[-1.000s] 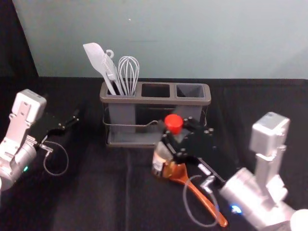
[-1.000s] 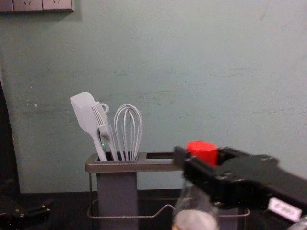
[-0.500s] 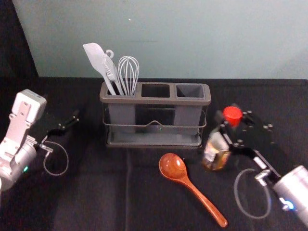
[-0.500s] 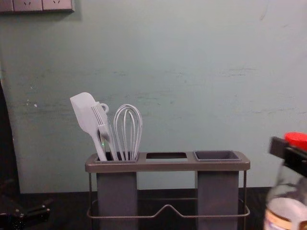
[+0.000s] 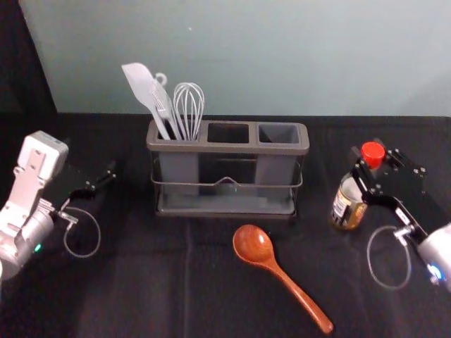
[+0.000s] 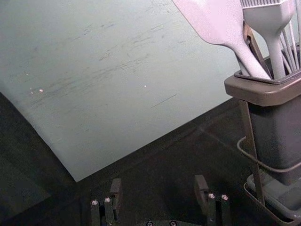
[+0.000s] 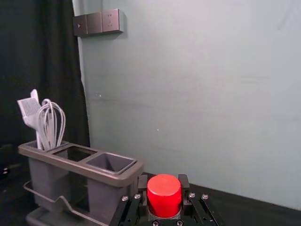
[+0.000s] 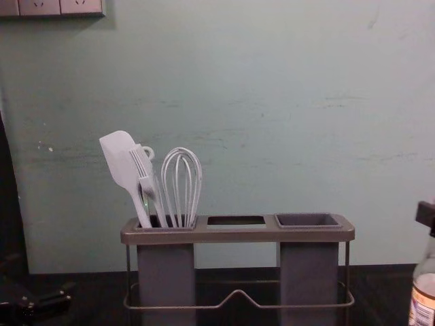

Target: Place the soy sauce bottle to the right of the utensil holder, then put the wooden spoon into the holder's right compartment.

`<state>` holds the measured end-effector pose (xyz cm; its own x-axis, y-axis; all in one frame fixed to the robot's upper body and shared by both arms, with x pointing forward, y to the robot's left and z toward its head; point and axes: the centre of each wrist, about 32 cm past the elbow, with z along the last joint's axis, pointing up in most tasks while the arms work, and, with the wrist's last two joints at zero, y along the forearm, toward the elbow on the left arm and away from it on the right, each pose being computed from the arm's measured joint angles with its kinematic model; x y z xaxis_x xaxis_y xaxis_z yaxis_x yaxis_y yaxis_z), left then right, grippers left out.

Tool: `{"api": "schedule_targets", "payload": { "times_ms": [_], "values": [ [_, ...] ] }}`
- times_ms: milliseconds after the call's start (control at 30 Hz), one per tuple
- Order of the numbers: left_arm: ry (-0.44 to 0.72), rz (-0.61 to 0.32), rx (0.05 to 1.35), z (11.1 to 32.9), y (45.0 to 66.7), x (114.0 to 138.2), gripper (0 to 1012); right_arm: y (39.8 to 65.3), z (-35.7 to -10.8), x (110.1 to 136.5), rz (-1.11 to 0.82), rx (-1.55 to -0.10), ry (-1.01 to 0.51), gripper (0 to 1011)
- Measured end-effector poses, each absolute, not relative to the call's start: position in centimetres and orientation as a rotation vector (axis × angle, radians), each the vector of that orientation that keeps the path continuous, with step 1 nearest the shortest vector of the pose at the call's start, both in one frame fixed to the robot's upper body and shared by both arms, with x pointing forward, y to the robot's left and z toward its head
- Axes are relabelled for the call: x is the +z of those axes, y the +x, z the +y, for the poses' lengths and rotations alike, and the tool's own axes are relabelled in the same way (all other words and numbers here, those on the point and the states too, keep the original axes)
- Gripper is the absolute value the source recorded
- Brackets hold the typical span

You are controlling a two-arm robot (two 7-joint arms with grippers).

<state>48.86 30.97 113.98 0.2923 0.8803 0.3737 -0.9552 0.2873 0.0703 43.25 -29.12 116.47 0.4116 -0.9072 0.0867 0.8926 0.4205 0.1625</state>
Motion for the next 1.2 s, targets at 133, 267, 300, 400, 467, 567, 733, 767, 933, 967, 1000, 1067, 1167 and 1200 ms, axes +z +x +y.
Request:
{"api": "schedule_targets", "payload": {
  "times_ms": [133,267,300,400,467,567,733,767,933,967,1000,1067,1167,1200],
  "values": [
    [0.304,-0.285,1.248,31.0,48.9,114.0,1000,45.0,-29.0,116.2,-0.184,-1.121,0.086,392],
    [0.304,-0.285,1.248,31.0,48.9,114.0,1000,46.6,-28.6,116.1,-0.193,-1.088,0.068,392],
    [0.304,-0.285,1.248,31.0,48.9,114.0,1000,47.2,-28.5,116.1,-0.196,-1.069,0.059,392],
    [0.304,-0.285,1.248,31.0,48.9,114.0,1000,48.0,-28.4,116.0,-0.199,-1.04,0.056,390],
    [0.304,-0.285,1.248,31.0,48.9,114.0,1000,49.0,-28.3,115.8,-0.19,-1.012,0.069,390],
    [0.304,-0.285,1.248,31.0,48.9,114.0,1000,49.7,-28.2,115.7,-0.18,-1.002,0.074,390],
    [0.304,-0.285,1.248,31.0,48.9,114.0,1000,50.3,-28.2,115.6,-0.173,-0.999,0.076,392],
    [0.304,-0.285,1.248,31.0,48.9,114.0,1000,50.3,-28.2,115.6,-0.172,-0.999,0.077,390],
    [0.304,-0.285,1.248,31.0,48.9,114.0,1000,50.7,-28.2,115.5,-0.168,-1.002,0.074,392],
    [0.304,-0.285,1.248,31.0,48.9,114.0,1000,50.7,-28.2,115.5,-0.168,-1.003,0.074,392],
    [0.304,-0.285,1.248,31.0,48.9,114.0,1000,50.8,-28.2,115.5,-0.167,-1.004,0.074,390],
    [0.305,-0.285,1.248,31.0,48.9,114.0,1000,50.8,-28.2,115.5,-0.166,-1.005,0.074,390],
    [0.304,-0.285,1.248,31.0,48.9,114.0,1000,50.9,-28.3,115.4,-0.163,-1.012,0.073,392],
    [0.304,-0.285,1.248,31.0,48.9,114.0,1000,50.9,-28.3,115.4,-0.162,-1.013,0.073,390]
  ]
}}
